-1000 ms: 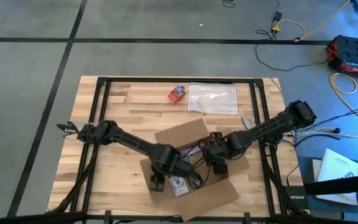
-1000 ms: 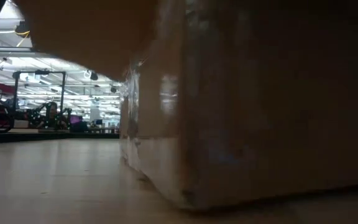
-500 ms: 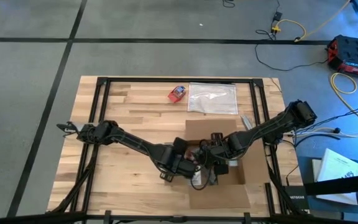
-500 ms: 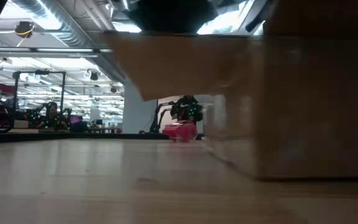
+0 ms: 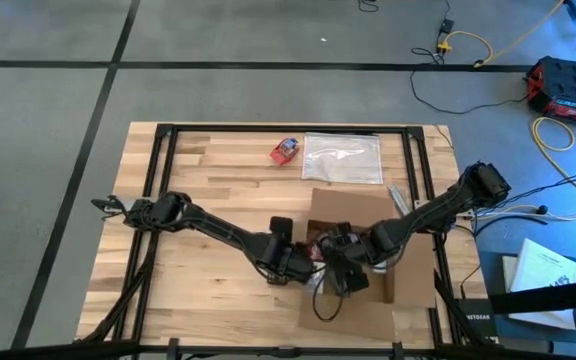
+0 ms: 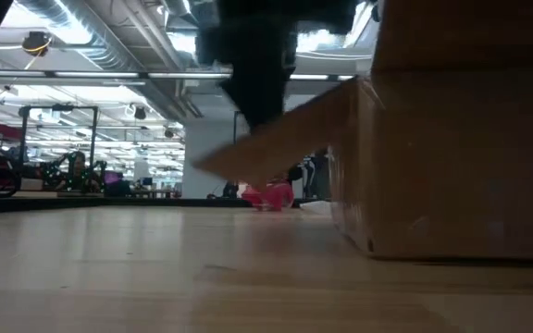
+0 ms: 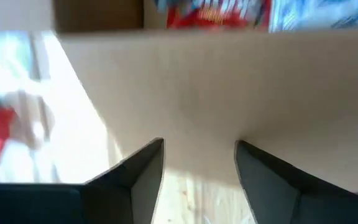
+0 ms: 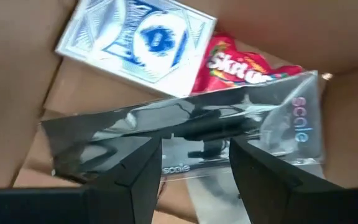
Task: Unpack boxes
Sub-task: Open the box using the silver cutter
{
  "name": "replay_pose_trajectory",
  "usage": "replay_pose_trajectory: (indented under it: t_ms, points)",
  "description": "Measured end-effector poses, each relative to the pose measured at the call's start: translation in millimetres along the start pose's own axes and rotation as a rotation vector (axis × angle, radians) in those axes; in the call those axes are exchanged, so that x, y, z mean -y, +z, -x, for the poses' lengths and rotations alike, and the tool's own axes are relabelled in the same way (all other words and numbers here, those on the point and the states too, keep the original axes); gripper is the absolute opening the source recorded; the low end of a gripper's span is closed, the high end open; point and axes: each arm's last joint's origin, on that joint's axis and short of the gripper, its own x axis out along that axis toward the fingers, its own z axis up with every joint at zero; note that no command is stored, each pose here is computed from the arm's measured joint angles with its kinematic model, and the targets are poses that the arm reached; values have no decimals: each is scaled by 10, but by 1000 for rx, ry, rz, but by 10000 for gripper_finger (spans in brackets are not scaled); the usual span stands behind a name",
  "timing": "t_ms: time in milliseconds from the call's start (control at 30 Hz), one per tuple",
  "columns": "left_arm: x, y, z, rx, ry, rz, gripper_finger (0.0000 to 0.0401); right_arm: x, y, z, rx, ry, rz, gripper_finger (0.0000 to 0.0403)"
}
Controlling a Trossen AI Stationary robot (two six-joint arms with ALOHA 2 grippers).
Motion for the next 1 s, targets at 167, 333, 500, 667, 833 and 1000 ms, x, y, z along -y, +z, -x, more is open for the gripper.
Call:
replay_pose_trajectory:
  t_ms: [167, 333, 500, 667, 833, 1000]
  points:
    - [93, -33, -59, 9, -4, 77, 186, 4, 16, -1, 16, -2, -4, 175]
    - [145, 60, -43, 106, -33, 189, 186, -10, 102, 5, 105, 14, -15, 175]
    - [146, 112, -36, 158, -29, 261, 186, -15, 149, 11, 152, 19, -21, 175]
    - [139, 119, -37, 170, -10, 250, 186, -10, 143, 11, 150, -6, -22, 175]
    - [135, 147, -83, 203, -8, 279, 186, 2, 157, 14, 171, -55, -39, 175]
    - [136, 181, -129, 240, -25, 320, 186, 10, 177, 16, 197, -83, -47, 175]
